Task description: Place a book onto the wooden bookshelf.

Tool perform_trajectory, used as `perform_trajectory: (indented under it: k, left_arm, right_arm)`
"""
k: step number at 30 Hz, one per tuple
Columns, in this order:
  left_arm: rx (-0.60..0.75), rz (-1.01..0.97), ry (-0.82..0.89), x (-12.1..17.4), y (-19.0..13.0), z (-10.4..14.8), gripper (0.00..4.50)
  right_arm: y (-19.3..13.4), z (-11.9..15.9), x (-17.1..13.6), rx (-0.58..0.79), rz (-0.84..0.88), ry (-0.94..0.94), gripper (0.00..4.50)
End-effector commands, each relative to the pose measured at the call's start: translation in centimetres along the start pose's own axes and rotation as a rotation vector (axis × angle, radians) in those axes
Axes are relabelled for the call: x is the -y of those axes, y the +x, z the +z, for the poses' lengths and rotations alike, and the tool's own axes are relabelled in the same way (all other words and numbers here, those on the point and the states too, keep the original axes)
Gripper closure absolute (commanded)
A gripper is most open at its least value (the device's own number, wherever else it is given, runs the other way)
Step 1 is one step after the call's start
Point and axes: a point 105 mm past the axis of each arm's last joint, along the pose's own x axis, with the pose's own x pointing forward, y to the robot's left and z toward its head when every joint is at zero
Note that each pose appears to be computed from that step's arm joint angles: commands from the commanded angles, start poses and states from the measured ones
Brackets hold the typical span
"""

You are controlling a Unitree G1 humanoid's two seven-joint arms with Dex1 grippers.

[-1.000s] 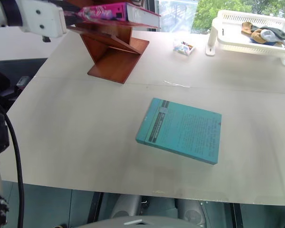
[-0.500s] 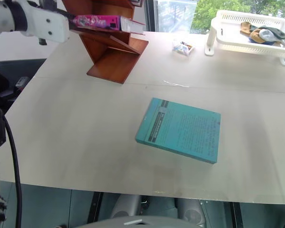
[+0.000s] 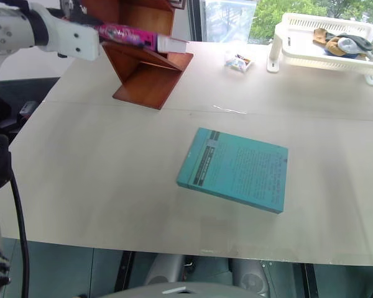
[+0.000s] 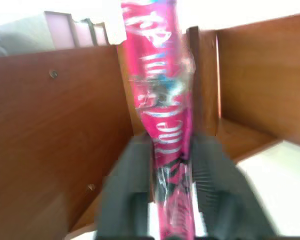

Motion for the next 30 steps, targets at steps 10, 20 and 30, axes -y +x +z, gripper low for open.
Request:
perform_trajectory:
  k: [10,20,30]
  left_arm:
    - [-0.251,0.041,-0.027,-0.5,-3.2,-5.3,0.05]
    - [0.39,0.112,-0.729,-0.2,-6.1,0.2,0.05]
    - [0.593,-0.354,-1.209,10.9,-9.2,6.1,0.05]
  right_arm:
    - [-0.6,0.9,0.3,0.003,-0.035,-0.034,0.0]
    - [-0.9,0.5,0.3,-0.002,-0.04,-0.01,0.0]
    - [-1.2,-1.3,0.9,-0.058,-0.054,0.047,0.0]
